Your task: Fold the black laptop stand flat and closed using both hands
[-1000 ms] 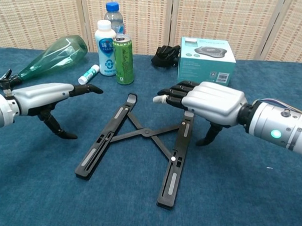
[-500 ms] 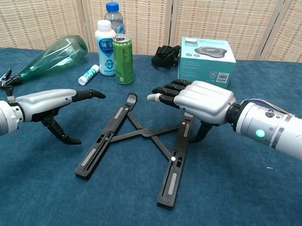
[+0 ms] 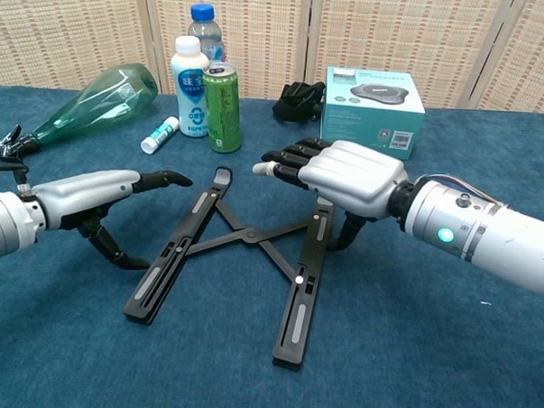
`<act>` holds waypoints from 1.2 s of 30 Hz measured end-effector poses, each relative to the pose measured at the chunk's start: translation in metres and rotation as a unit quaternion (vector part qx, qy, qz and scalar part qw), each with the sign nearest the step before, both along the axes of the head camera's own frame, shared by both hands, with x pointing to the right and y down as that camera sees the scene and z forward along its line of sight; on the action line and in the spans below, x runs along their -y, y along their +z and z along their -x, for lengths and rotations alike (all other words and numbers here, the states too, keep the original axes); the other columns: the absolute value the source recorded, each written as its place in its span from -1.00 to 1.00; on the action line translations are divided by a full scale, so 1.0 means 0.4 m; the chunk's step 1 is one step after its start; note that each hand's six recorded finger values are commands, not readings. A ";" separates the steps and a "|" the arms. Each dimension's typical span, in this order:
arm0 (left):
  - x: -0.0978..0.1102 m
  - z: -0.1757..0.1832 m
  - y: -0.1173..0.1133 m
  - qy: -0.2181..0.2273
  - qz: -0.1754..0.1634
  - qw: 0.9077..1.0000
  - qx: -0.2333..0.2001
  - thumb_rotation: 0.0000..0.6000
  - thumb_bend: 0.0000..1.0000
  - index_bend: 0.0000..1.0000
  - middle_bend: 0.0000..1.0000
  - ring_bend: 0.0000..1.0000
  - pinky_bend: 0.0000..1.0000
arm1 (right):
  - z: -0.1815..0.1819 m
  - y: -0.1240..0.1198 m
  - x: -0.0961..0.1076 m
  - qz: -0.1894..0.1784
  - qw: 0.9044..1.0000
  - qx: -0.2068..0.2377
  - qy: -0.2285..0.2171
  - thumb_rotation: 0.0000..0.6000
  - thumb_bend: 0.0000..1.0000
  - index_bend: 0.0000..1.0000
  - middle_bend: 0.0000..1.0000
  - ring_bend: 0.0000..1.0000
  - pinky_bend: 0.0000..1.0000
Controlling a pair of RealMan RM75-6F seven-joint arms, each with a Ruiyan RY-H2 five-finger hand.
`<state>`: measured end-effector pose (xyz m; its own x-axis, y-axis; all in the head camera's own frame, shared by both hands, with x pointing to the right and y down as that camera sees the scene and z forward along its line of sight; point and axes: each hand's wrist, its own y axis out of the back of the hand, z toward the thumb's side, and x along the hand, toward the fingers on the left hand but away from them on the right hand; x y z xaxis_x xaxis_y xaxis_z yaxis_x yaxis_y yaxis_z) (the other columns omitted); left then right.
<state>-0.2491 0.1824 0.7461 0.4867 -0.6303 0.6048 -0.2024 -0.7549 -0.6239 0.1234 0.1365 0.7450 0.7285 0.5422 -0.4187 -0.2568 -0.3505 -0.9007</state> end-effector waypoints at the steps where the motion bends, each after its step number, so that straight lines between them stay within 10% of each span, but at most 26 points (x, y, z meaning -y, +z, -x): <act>1: -0.001 -0.001 0.000 0.000 0.000 1.000 -0.001 1.00 -0.70 -1.00 -0.98 -1.00 -1.00 | 0.002 0.001 0.000 0.000 1.000 0.000 -0.001 1.00 -1.00 -1.00 -1.00 -1.00 -1.00; 36: 0.001 -0.042 -0.002 0.010 0.004 1.000 -0.015 1.00 -0.71 -1.00 -0.98 -1.00 -1.00 | 0.085 -0.013 -0.006 -0.014 0.999 0.035 -0.002 1.00 -1.00 -1.00 -1.00 -1.00 -1.00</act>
<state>-0.2323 0.1821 0.7451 0.5177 -0.6153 0.5945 -0.2061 -0.7641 -0.6113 0.0895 0.1388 0.7397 0.7577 0.5500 -0.3512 -0.1943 -0.3236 -0.9260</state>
